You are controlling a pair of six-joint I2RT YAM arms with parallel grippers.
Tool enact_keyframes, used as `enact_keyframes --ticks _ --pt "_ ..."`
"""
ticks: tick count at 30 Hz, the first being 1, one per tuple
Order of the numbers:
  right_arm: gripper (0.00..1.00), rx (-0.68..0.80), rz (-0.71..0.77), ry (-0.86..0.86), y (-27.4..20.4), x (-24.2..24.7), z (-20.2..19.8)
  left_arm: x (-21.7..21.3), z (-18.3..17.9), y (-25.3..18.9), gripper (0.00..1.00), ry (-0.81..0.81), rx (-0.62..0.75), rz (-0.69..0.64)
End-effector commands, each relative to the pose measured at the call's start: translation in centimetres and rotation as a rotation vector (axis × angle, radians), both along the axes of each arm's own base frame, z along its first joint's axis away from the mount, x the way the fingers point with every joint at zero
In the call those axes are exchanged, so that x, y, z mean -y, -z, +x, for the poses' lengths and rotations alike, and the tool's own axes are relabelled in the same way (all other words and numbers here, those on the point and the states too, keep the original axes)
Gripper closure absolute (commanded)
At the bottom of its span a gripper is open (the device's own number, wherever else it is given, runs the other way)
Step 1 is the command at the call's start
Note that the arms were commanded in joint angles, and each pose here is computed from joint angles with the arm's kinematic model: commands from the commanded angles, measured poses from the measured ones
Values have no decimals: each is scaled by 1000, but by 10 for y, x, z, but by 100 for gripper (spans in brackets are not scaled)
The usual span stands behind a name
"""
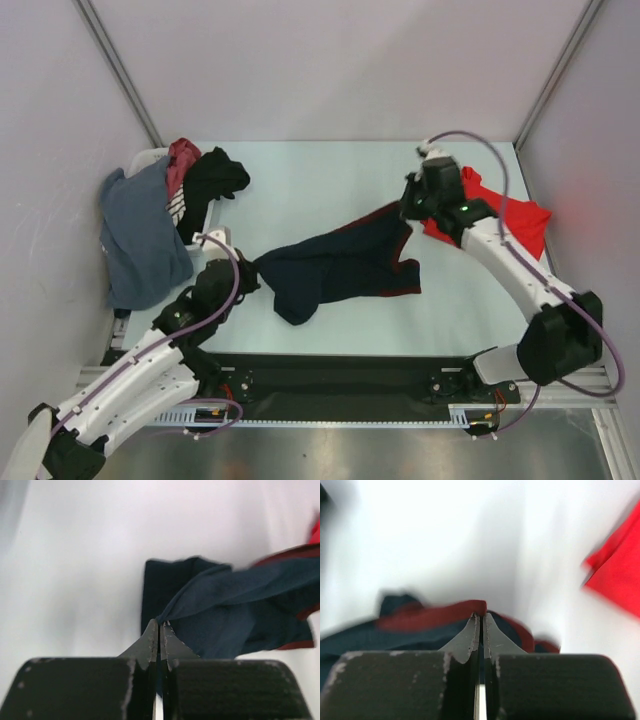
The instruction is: Fold and stack the tank tops
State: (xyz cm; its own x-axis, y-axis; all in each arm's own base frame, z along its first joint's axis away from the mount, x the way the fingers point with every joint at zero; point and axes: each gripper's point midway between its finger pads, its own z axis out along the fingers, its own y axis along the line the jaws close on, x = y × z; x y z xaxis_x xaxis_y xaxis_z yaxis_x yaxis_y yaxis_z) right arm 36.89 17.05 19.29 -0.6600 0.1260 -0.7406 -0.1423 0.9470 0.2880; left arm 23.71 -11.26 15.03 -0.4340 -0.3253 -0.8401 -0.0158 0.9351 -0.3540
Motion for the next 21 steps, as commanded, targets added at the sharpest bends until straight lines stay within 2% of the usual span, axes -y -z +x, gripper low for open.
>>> enact_keyframes --ticks 1,3,4,6,7,10,12,15,17,21 --pt "100 234 93 63 -113 26 8 3 24 -88 100 -82 139 -109" --pt "100 317 130 51 -155 33 -3 -4 29 -111 100 -123 146 -73" --pt "100 341 132 48 -169 36 -8 -6 33 -144 100 -136 183 -70" --pt "100 436 148 37 -210 41 -22 -16 30 -170 100 -162 199 -39" --pt "100 491 163 27 -232 44 -37 -20 25 -202 100 -148 258 -52" --pt "100 624 211 2 -278 53 -80 -19 3 -259 100 -19 396 -81" --pt "100 670 246 -19 -293 55 -102 -23 -16 -284 100 36 447 -102" --pt "100 769 320 -120 -319 51 -149 -28 -47 -315 100 109 493 -176" --pt "100 838 370 -188 -335 48 -180 -23 -58 -319 100 166 496 -201" --pt "100 847 395 -195 -342 50 -192 -18 -67 -323 100 217 502 -231"
